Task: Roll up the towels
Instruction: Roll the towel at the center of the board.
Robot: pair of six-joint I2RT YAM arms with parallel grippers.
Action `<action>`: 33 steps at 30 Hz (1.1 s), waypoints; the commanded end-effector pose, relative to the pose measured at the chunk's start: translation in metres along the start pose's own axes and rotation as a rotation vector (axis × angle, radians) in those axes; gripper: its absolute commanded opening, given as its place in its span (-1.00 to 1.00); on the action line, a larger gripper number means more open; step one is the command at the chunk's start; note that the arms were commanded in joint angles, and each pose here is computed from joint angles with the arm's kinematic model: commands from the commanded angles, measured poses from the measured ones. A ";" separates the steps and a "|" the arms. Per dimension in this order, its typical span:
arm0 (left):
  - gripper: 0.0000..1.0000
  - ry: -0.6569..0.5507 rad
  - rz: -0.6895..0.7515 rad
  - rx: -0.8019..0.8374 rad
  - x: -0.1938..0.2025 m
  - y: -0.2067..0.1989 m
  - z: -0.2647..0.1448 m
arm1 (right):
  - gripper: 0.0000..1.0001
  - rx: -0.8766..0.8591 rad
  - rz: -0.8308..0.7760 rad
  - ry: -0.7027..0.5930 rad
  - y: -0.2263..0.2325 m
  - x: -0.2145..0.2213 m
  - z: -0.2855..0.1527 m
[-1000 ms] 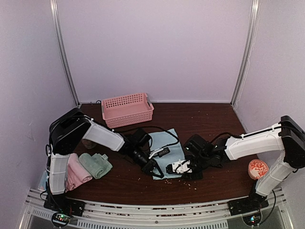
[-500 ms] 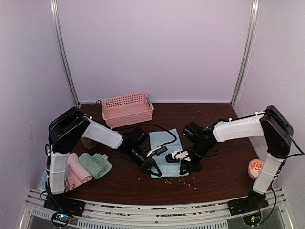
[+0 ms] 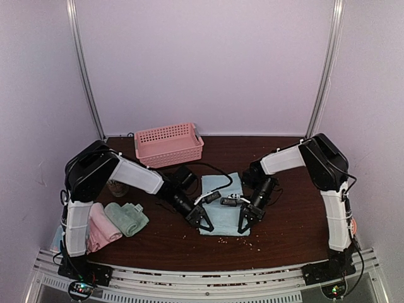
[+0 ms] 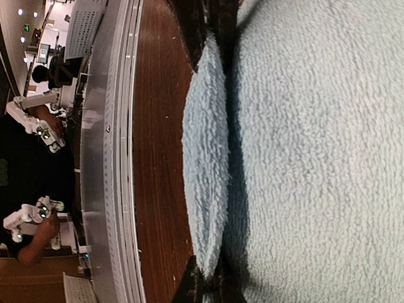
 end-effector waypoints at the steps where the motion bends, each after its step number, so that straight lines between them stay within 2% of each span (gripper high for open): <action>1: -1.00 0.012 -0.131 -0.122 0.008 0.033 -0.012 | -0.98 -0.085 0.252 0.085 0.004 0.020 -0.002; 5: -0.96 -0.049 -0.064 -0.197 0.004 0.027 -0.022 | -0.99 -0.044 0.367 0.106 -0.013 0.024 0.002; 9: -0.63 -0.200 0.071 -0.364 0.005 0.012 -0.050 | -0.99 0.032 0.443 0.146 -0.028 0.030 0.005; 13: -0.47 -0.372 0.324 -0.552 0.004 -0.030 -0.077 | -0.99 0.040 0.462 0.149 -0.031 0.030 0.005; 15: -0.43 -0.396 0.507 -0.618 0.008 -0.058 -0.074 | -0.99 0.037 0.460 0.149 -0.030 0.030 0.005; 17: -0.40 -0.357 0.677 -0.645 0.015 -0.078 -0.057 | -0.99 0.035 0.461 0.149 -0.031 0.030 0.006; 19: -0.36 -0.301 0.773 -0.657 0.013 -0.091 -0.038 | -0.99 0.032 0.465 0.149 -0.032 0.031 0.006; 21: -0.17 -0.242 0.806 -0.680 0.008 -0.093 -0.021 | -0.99 0.031 0.464 0.150 -0.033 0.031 0.007; 22: -0.16 -0.215 0.819 -0.686 0.006 -0.094 -0.013 | -0.99 0.032 0.462 0.148 -0.033 0.030 0.007; 27: -0.20 -0.103 0.947 -0.720 0.007 -0.089 0.020 | -0.99 0.032 0.456 0.141 -0.033 0.028 0.005; 33: -0.24 -0.060 0.969 -0.762 0.005 -0.074 0.033 | -0.99 0.025 0.454 0.140 -0.032 0.028 0.006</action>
Point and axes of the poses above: each gripper's point midway between its finger pads, its own z axis out along the fingers, its own y axis along the line the jaws close on, x = y × z, the point moved 6 cm from there along -z, back along the fingers, and after that the axes turned 13 degrees about -z, right-handed, at the moved point
